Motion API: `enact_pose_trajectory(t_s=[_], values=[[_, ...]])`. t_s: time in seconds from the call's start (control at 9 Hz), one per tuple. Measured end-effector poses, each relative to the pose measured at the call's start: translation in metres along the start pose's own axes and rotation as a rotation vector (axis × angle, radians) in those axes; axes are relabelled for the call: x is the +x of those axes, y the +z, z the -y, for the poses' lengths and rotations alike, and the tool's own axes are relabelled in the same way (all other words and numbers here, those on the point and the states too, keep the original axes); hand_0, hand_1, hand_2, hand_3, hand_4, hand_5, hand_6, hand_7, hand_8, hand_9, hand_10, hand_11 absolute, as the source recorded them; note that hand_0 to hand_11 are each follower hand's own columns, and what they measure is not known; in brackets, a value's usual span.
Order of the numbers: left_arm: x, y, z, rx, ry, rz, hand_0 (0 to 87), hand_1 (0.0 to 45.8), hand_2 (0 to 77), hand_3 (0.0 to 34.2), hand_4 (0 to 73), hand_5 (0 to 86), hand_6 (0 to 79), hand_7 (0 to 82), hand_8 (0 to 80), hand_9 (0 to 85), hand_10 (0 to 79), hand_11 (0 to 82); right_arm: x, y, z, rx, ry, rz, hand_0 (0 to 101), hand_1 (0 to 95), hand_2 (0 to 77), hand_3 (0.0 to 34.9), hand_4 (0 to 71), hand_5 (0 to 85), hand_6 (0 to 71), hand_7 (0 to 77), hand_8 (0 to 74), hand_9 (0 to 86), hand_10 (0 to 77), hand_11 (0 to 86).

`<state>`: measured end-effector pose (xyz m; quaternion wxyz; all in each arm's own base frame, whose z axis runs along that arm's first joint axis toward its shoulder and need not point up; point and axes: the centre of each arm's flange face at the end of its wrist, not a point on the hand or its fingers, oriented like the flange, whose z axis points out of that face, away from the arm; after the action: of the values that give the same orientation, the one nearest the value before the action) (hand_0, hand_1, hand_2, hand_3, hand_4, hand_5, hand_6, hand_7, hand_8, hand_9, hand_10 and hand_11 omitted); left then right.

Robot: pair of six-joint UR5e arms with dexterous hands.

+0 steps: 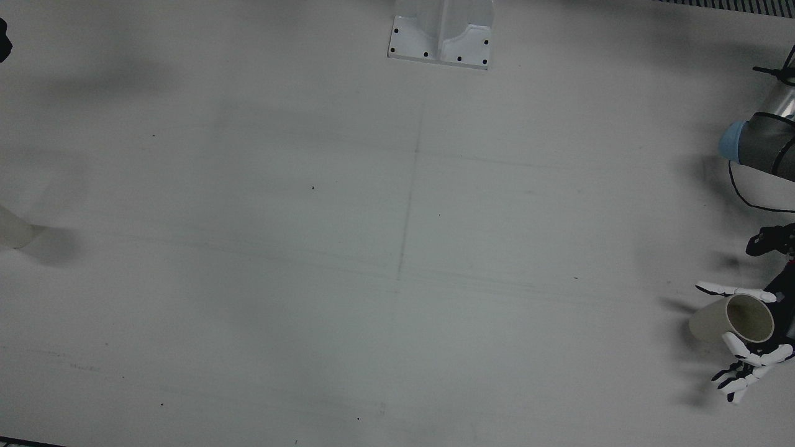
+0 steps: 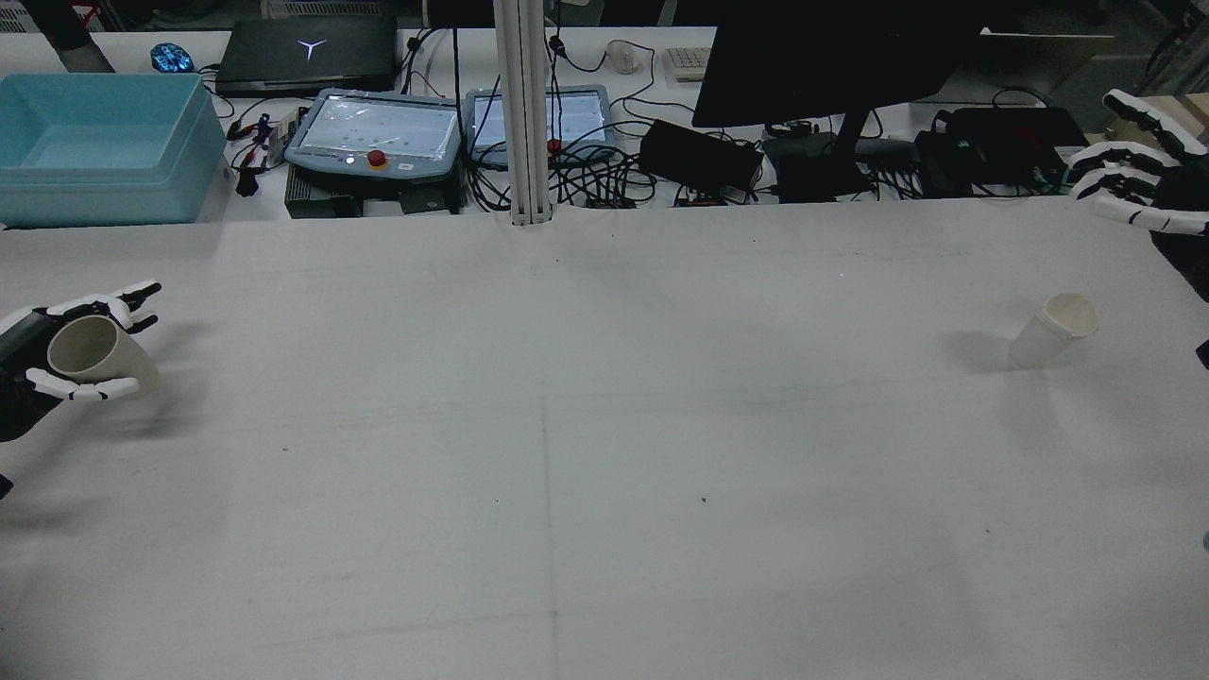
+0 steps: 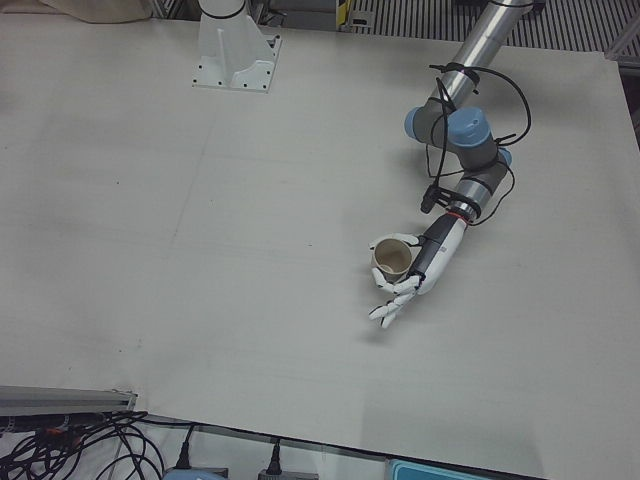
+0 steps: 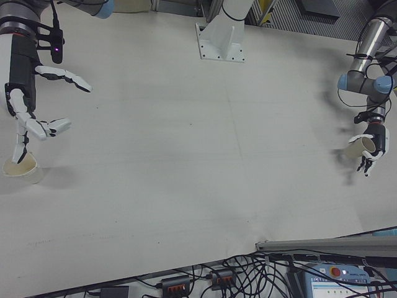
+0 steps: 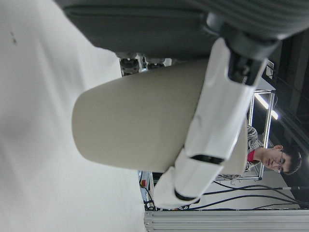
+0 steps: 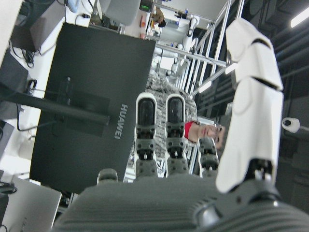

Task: Pour water
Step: 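Lift the beige cup upright with the left hand, then reach the right hand to the white paper cup, grasp and lift it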

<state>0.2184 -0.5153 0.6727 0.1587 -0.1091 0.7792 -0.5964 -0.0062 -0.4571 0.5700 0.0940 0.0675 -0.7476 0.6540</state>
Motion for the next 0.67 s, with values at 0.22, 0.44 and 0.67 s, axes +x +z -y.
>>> enact_pose_trajectory(t_s=[0.22, 0.44, 0.67], values=[[0.001, 0.007, -0.036, 0.007, -0.035, 0.009, 80.1, 24.0, 33.3, 0.0, 38.2, 49.6, 15.8, 12.0, 9.8, 2.2, 8.2, 15.8, 0.005, -0.014, 0.068, -0.016, 0.003, -0.034, 57, 26.2, 15.3, 11.9, 0.0, 13.1, 27.8, 29.5, 26.7, 36.5, 0.0, 0.5], [0.002, 0.011, -0.066, 0.016, -0.063, 0.017, 80.4, 23.5, 34.4, 0.0, 38.2, 49.6, 14.7, 12.0, 9.8, 2.2, 8.2, 15.3, 0.022, -0.030, 0.149, -0.042, 0.015, -0.056, 58, 26.7, 17.5, 12.1, 0.0, 11.5, 24.5, 21.8, 16.4, 21.8, 0.0, 1.1], [-0.007, 0.012, -0.085, 0.013, -0.074, 0.036, 80.4, 23.5, 34.4, 0.0, 38.2, 49.6, 15.8, 13.1, 9.8, 2.2, 8.2, 15.3, 0.026, -0.055, 0.211, -0.040, 0.018, -0.058, 64, 31.1, 19.6, 12.1, 0.0, 10.9, 21.3, 14.7, 4.9, 2.7, 0.0, 0.5]])
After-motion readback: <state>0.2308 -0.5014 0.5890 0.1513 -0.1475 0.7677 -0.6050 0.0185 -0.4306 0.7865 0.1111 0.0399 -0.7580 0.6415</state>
